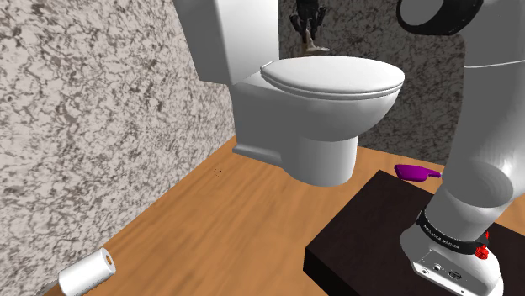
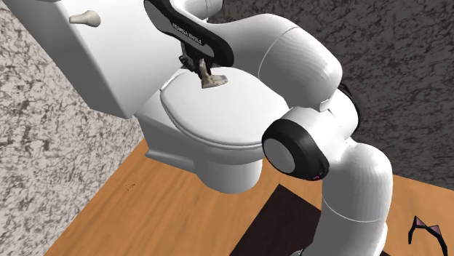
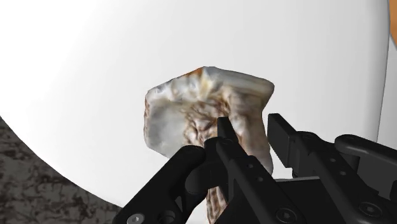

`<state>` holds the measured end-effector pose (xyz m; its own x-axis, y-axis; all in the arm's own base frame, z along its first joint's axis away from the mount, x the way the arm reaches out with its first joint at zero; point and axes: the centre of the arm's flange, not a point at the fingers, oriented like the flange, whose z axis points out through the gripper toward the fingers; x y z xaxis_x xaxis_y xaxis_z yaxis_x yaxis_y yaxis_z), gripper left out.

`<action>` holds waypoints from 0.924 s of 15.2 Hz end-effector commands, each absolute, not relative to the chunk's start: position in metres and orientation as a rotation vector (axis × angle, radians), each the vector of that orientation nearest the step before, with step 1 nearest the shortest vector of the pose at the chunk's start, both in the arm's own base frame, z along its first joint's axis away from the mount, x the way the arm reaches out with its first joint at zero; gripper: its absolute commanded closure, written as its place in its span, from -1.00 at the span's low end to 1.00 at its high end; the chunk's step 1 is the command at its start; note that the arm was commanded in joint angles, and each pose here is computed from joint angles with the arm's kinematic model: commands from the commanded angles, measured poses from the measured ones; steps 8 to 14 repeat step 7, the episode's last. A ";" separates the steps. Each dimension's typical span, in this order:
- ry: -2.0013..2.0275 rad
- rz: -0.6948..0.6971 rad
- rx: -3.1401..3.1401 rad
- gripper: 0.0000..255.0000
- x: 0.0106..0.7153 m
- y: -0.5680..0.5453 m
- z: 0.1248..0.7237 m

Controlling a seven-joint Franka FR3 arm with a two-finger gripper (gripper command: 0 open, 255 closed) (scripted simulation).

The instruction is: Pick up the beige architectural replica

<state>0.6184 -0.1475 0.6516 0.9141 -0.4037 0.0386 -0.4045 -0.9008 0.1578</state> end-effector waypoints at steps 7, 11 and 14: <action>-0.620 0.008 2.913 1.00 0.619 -0.148 0.686; -0.620 0.008 2.913 1.00 0.619 -0.148 0.686; -0.620 0.008 2.913 1.00 0.619 -0.148 0.686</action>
